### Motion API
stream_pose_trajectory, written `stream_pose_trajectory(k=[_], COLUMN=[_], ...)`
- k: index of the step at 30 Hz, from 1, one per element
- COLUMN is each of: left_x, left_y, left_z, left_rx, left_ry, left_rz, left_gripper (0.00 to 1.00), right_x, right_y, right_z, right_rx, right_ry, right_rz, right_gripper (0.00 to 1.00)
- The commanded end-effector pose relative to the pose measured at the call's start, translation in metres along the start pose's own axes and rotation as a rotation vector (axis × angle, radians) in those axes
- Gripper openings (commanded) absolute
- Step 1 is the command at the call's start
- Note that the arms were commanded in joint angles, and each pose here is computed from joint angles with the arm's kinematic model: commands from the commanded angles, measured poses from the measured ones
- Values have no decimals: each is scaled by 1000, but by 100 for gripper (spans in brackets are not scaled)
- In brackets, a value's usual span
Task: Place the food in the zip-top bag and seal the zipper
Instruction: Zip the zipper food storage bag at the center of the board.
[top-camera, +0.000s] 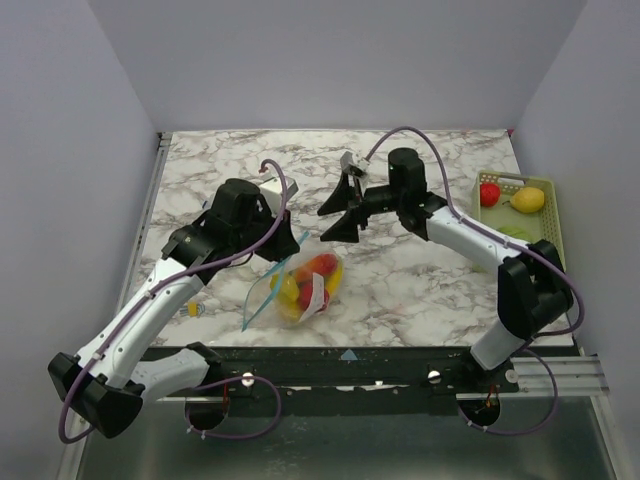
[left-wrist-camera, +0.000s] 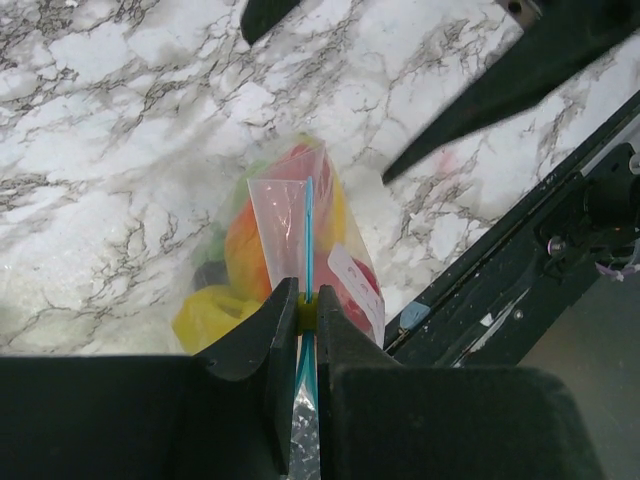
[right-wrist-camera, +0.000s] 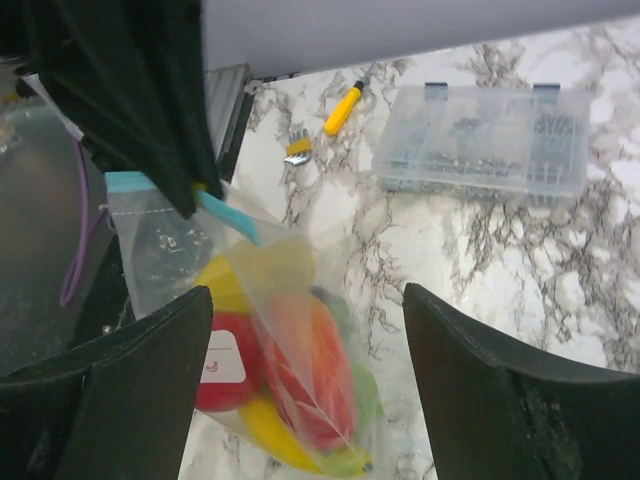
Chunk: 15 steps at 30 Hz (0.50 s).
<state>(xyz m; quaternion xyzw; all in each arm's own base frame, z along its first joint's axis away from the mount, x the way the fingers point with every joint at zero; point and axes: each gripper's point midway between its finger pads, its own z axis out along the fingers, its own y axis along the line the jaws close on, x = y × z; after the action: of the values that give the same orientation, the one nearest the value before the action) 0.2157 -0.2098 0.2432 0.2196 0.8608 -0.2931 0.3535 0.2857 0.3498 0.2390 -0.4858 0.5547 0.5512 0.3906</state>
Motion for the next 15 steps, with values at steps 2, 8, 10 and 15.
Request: stream_pose_trajectory(k=[2,8,10,15], left_x=[-23,-25,-24,-23], left_y=[-8,-10,-10,-11], left_z=[1,3,4,6], left_rx=[28,37,37,50], left_ry=[-29,-19,-11,-4], left_rz=[30,39,37,33], left_gripper=[0,0,0,0], right_x=[3,-3,-1,7], right_y=[37,32,32,30], right_z=[3,10,12,17], right_rx=[-102,-139,-150,-169], right_ry=[137,197,227,290], right_rz=[-242,-344,-341,-344], right_gripper=[80,74,69,59])
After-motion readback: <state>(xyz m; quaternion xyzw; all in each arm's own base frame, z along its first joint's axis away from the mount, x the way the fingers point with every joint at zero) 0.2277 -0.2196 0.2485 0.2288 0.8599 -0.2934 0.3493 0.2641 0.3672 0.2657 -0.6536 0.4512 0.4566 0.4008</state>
